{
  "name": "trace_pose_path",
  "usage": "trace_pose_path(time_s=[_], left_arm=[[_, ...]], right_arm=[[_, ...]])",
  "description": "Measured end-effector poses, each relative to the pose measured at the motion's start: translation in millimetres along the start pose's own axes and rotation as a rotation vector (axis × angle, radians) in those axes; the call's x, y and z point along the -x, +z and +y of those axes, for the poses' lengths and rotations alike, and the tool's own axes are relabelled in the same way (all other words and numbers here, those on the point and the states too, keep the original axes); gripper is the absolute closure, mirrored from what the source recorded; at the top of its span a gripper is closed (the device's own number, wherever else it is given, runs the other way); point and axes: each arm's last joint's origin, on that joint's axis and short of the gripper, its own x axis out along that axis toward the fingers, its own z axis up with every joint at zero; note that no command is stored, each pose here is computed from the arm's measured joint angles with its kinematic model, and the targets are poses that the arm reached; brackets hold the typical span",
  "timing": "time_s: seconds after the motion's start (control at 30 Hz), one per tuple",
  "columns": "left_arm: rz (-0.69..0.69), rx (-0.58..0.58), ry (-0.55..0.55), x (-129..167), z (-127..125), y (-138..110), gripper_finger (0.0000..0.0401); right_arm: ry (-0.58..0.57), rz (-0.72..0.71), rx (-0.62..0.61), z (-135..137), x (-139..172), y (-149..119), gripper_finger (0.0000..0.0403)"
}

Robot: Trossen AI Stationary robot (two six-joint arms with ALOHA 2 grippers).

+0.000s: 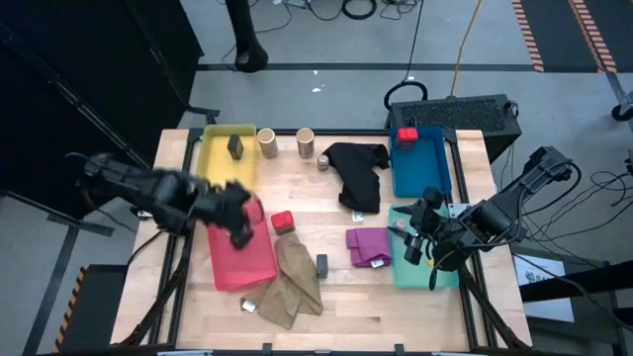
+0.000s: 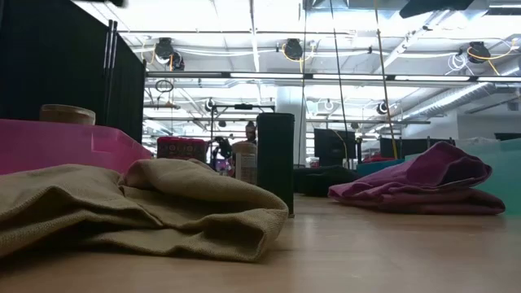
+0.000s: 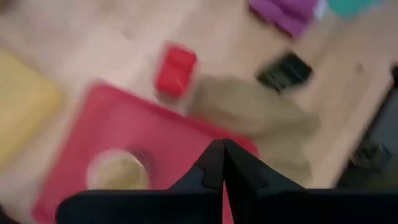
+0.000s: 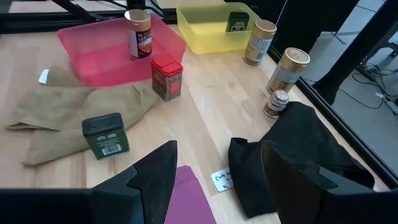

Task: Sort spices by type
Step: Adjust the red bin

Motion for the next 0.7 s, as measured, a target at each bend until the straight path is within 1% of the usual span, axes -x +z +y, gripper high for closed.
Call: trace_pose_path(time_s=[0.1,0.17,0.23,0.33,0.43,0.6,0.7], left_arm=[[0.072,-0.006,-0.030,-1,-17,-22,0.0390],[0.136,0.006,-0.027,-2,-25,-37,0.0389],[0.204,0.012,0.005,-3,-31,-52,0.0389],[0.259,-0.008,0.083,-9,-36,-72,0.0389],[0.293,-0.039,0.149,-24,-41,-89,0.0388],[0.392,-0.071,0.214,-57,-47,-114,0.0396],[0.410,-0.175,0.212,-72,-48,-127,0.0396]], right_arm=[[0.005,-0.006,0.007,1,0,1,0.0188],[0.009,-0.011,0.006,1,0,1,0.0188],[0.009,-0.011,0.006,1,0,1,0.0188],[0.009,-0.010,0.006,1,0,1,0.0188],[0.009,-0.010,0.006,1,0,1,0.0188],[0.010,-0.010,0.013,1,0,1,0.0188],[0.009,-0.010,0.022,1,0,1,0.0188]])
